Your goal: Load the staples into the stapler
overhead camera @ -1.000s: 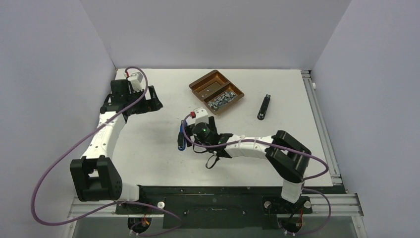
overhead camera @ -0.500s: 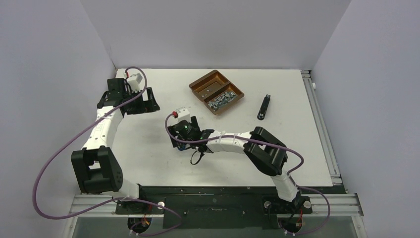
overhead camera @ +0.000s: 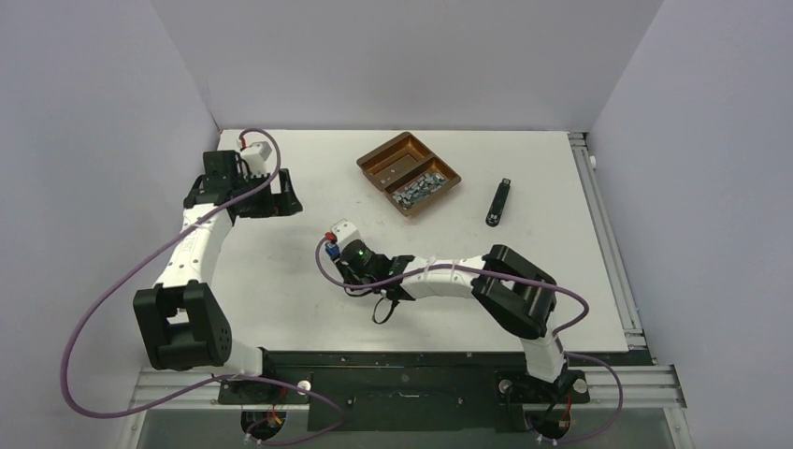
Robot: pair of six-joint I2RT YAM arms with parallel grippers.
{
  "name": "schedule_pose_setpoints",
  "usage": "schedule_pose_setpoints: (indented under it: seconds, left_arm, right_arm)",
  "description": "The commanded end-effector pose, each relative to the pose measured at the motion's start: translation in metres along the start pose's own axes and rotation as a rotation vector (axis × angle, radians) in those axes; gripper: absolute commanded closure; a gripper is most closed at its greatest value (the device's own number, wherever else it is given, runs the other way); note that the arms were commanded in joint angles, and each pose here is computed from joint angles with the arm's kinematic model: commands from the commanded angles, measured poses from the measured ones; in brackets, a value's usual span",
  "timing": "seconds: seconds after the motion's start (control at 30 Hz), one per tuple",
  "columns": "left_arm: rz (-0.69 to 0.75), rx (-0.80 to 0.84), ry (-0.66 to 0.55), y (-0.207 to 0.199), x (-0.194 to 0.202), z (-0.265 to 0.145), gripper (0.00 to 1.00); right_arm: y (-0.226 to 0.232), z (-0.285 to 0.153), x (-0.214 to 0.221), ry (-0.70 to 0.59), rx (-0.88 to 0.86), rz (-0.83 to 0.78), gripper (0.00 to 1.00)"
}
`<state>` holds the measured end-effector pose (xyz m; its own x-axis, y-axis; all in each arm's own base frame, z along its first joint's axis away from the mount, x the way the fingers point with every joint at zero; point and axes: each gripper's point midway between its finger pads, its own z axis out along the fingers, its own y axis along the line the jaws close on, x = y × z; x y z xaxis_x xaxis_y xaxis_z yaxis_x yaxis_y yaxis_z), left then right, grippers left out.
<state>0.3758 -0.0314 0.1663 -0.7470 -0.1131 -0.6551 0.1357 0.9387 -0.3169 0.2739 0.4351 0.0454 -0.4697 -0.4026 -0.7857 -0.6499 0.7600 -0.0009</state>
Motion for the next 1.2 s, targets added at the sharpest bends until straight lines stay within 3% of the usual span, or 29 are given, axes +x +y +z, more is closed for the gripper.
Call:
schedule_pose_setpoints:
  seconds: [0.0, 0.07, 0.3, 0.4, 0.6, 0.77, 1.03, 1.17]
  left_arm:
    - [0.112, 0.056, -0.041, -0.018, -0.003, -0.013, 0.04]
    - [0.162, 0.080, -0.036, -0.024, 0.002, -0.015, 0.04]
    - [0.390, 0.256, 0.013, -0.066, 0.030, -0.024, 0.04]
    - [0.541, 0.334, 0.027, -0.084, 0.045, -0.030, 0.04]
    - [0.846, 0.434, 0.126, -0.099, 0.084, -0.030, 0.04]
    - [1.005, 0.507, 0.213, -0.113, 0.113, -0.017, 0.04]
    - [1.235, 0.625, 0.286, -0.141, 0.150, 0.006, 0.00]
    - [1.399, 0.673, 0.316, -0.139, 0.159, 0.013, 0.08]
  right_arm:
    - [0.014, -0.031, -0.016, -0.055, -0.122, -0.128, 0.74]
    - [0.014, -0.035, -0.014, -0.051, -0.134, -0.141, 0.70]
    - [0.015, -0.046, -0.032, -0.081, -0.148, -0.104, 0.22]
    - [0.012, -0.060, -0.040, -0.103, -0.173, -0.077, 0.11]
    - [-0.020, -0.088, -0.027, -0.116, -0.197, 0.047, 0.08]
    - [-0.057, -0.104, -0.003, -0.112, -0.184, 0.193, 0.08]
    - [-0.082, -0.115, 0.020, -0.094, -0.147, 0.280, 0.10]
    - [-0.087, -0.115, 0.026, -0.099, -0.147, 0.321, 0.10]
